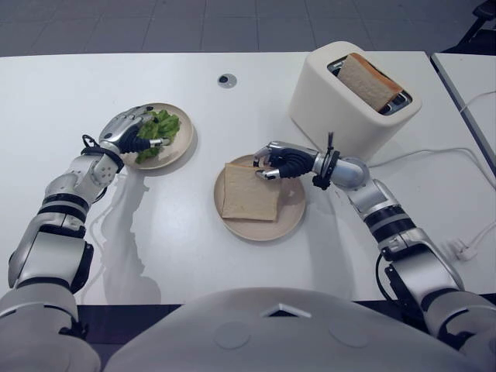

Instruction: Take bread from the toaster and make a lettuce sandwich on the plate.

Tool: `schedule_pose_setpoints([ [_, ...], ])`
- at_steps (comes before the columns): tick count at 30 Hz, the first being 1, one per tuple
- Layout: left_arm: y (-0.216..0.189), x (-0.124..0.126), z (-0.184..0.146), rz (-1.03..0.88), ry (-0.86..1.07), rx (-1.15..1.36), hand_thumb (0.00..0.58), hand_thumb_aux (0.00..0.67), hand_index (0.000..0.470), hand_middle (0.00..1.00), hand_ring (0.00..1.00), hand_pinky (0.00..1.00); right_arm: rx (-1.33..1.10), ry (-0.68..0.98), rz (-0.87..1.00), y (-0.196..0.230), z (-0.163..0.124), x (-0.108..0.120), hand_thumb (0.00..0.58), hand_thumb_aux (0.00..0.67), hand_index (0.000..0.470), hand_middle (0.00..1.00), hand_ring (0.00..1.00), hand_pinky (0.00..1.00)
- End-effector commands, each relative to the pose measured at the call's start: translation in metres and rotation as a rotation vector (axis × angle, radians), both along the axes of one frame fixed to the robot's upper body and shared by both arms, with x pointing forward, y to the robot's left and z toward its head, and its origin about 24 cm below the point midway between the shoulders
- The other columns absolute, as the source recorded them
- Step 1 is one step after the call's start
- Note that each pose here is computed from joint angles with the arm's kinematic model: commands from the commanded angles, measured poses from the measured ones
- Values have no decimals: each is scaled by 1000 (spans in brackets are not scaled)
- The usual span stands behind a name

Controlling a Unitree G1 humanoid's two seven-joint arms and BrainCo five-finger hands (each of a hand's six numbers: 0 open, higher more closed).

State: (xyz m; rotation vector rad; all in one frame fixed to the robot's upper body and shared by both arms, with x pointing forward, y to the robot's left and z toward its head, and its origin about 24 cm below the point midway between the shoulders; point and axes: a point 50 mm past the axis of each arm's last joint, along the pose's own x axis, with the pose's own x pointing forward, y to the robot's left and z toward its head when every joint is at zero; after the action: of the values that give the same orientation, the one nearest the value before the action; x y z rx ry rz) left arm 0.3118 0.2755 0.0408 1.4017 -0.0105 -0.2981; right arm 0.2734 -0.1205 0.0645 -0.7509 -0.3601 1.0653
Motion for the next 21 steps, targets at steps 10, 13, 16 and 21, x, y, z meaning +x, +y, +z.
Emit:
schedule_pose_setpoints([
  [10, -16, 1, -7, -59, 14, 31, 374, 271, 190, 0, 0, 0, 192, -96, -5, -22, 47, -5, 0, 0, 0, 0, 0, 0],
  [13, -7, 3, 1, -24, -48, 42, 0, 0, 0, 0, 0, 0, 183, -86, -9, -23, 45, -4, 0, 0, 0, 0, 0, 0],
  [16, -1, 4, 7, -3, -92, 38, 0, 0, 0, 0, 0, 0, 177, -80, -12, -24, 44, -4, 0, 0, 0, 0, 0, 0],
  [21, 2, 2, 3, 5, -84, 43, 0, 0, 0, 0, 0, 0, 168, -66, 11, -22, 40, -6, 0, 0, 0, 0, 0, 0],
])
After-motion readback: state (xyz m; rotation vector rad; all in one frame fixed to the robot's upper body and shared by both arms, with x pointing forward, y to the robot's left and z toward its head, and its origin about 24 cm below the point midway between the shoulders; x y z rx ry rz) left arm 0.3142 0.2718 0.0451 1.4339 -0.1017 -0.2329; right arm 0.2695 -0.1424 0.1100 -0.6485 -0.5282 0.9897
